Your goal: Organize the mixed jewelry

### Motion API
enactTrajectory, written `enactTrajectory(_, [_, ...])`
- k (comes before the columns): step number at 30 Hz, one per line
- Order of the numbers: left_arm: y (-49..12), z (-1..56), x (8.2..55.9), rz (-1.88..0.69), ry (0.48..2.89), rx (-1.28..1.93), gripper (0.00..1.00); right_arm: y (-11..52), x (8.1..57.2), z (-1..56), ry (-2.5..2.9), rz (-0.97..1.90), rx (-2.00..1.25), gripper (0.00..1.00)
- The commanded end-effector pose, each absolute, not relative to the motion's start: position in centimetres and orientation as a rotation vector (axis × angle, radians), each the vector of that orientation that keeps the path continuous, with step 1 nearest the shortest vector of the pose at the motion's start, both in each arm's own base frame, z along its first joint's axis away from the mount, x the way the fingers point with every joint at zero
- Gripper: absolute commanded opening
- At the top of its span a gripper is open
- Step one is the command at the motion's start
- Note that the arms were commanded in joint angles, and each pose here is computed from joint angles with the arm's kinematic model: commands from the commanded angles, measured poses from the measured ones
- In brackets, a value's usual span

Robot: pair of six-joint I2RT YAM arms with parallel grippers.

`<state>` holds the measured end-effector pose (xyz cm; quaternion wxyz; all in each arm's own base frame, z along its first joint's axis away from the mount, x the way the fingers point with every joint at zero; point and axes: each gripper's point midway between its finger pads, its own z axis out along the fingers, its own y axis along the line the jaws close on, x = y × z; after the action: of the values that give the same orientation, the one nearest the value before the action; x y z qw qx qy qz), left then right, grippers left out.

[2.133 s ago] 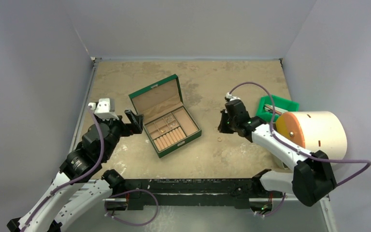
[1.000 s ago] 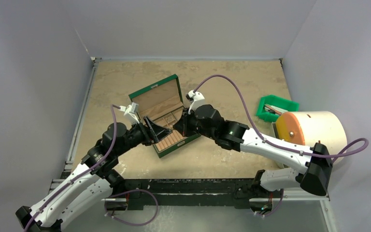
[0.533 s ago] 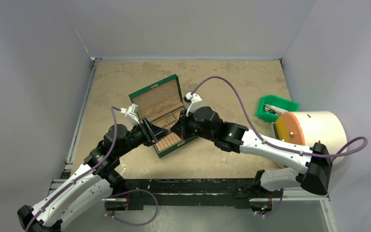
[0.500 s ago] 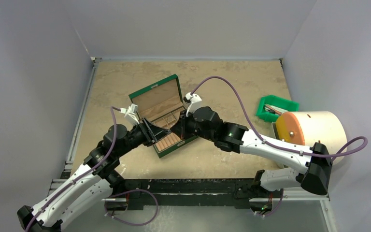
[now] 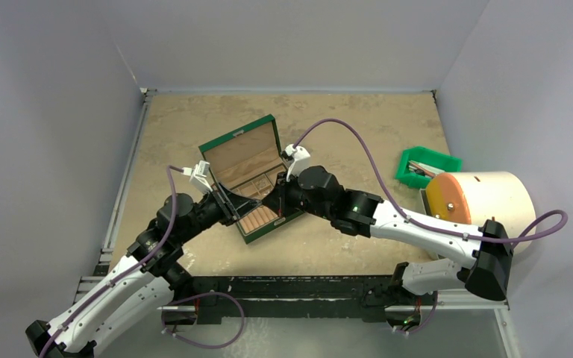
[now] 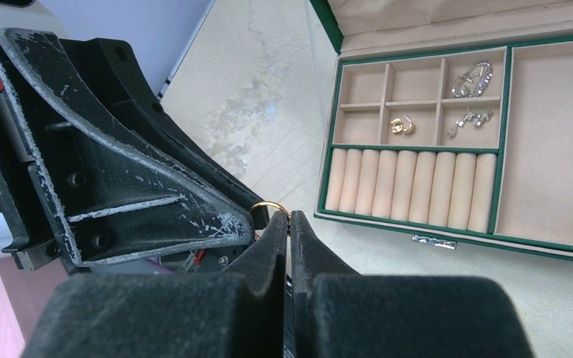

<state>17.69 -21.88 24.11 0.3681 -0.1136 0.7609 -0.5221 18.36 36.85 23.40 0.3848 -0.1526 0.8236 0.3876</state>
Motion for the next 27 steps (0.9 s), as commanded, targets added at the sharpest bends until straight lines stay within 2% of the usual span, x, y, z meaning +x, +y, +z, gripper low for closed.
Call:
enactTrajectory(1, [-22.1,25.7,18.0,-1.381,1.891,-0.286,0.15,37.4,18.1,27.0,2.007,1.072,-0.364,0.0])
enactTrajectory(3, [-22.1,25.6,18.0,-1.376,1.896,-0.282,0.1,37.4,18.0,27.0,2.006,1.075,-0.367,0.0])
enactTrajectory(5, [-22.1,25.6,17.9,-1.376,1.895,-0.279,0.01,37.4,17.9,27.0,2.005,1.077,-0.368,0.0])
enactTrajectory(12, [-21.8,25.8,17.9,-1.37,1.884,-0.282,0.0,37.2,17.5,28.0,1.962,1.113,-0.363,0.0])
enactTrajectory(18, [-21.8,26.3,17.9,-1.377,1.866,-0.269,0.0,36.6,16.6,28.9,1.942,1.156,-0.372,0.21])
enactTrajectory(27, [-22.7,29.6,16.5,-1.495,1.731,-0.12,0.0,35.0,14.2,29.8,1.912,1.259,-0.412,0.35])
